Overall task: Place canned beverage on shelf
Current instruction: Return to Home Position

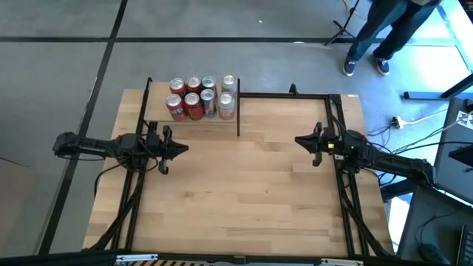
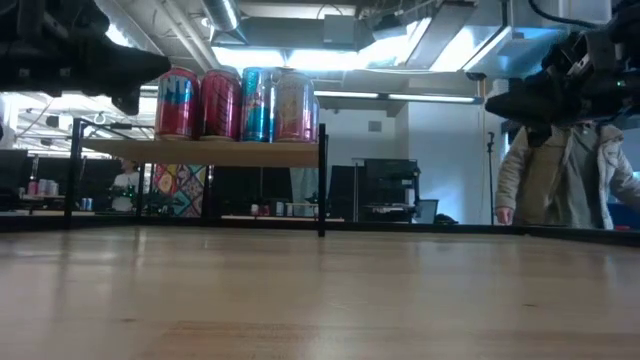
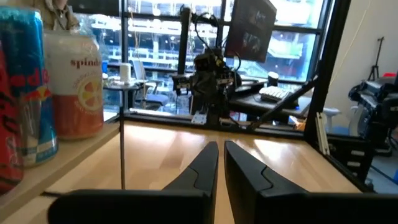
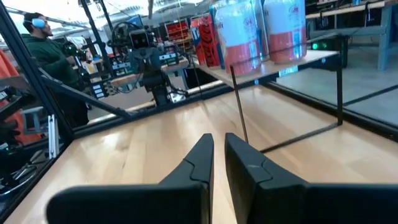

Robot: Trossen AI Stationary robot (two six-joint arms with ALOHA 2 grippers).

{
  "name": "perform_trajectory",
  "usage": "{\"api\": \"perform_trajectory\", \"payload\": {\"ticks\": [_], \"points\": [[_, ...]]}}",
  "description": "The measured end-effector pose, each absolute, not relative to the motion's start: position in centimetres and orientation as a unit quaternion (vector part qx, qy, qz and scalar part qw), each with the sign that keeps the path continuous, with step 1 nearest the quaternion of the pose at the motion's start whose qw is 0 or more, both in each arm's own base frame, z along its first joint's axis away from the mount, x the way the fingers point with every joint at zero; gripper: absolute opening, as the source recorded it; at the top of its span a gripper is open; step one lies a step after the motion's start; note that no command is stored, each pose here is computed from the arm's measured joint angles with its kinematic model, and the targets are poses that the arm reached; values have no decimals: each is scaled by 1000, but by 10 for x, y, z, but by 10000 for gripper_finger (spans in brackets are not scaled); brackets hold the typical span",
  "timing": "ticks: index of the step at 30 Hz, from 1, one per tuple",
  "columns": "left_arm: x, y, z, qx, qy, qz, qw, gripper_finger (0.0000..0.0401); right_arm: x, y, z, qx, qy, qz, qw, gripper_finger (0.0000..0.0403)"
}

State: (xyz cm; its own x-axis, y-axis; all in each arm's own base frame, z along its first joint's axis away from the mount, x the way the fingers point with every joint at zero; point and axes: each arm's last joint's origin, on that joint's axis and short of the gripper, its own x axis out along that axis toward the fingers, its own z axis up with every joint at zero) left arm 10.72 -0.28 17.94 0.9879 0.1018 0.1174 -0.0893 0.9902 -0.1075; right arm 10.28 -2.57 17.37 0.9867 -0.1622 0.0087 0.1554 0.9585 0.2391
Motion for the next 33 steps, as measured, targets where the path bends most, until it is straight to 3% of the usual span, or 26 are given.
{"api": "perform_trajectory", "payload": {"ticks": [10, 17, 33], "points": [[95, -1, 182, -55, -84, 58, 993, 22, 103, -25, 168, 125, -6, -76, 989, 28], [97, -1, 172, -55, -35, 64, 996, 22, 103, -25, 164, 129, 9, -77, 989, 28], [97, -1, 170, -38, -27, 63, 997, 22, 103, -25, 158, 171, 37, -83, 981, 28]]}}
